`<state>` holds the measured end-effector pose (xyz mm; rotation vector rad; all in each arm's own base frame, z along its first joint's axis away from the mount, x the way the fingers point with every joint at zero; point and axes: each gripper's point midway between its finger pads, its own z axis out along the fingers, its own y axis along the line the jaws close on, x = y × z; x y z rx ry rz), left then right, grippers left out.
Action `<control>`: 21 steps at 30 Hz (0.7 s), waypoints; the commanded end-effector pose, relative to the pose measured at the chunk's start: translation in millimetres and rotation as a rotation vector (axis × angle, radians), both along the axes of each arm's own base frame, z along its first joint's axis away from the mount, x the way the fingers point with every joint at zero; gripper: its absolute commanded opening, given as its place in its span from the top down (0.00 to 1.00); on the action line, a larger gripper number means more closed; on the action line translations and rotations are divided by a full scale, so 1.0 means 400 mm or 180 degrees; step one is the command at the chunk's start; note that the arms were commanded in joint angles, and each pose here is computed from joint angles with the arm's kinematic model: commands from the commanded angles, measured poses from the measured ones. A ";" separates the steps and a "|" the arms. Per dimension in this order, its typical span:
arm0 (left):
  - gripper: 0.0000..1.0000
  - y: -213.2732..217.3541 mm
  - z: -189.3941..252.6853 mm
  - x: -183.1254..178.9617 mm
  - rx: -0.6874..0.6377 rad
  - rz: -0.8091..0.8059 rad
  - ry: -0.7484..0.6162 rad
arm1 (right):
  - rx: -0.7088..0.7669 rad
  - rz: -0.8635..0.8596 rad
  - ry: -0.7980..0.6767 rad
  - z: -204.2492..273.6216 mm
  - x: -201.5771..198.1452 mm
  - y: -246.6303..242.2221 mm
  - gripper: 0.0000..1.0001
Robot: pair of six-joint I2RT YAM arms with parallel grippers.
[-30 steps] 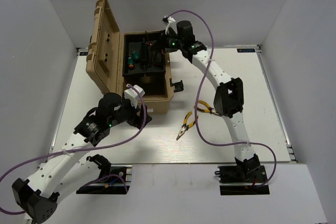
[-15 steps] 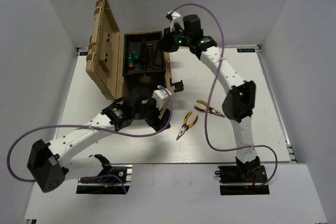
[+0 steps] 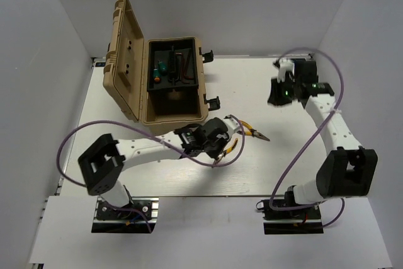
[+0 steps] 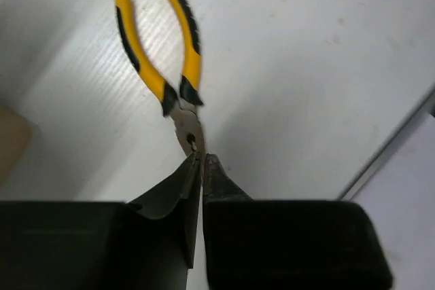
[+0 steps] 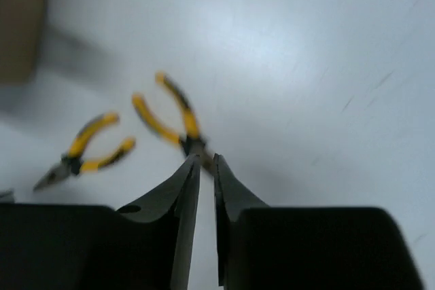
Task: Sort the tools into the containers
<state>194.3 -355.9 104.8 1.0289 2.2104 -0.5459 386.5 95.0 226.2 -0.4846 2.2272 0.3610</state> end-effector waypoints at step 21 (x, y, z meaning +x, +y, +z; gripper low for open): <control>0.46 -0.094 -0.166 0.230 0.0454 0.0963 -0.0266 | 0.0755 0.0299 0.0707 -0.232 -0.282 0.009 0.84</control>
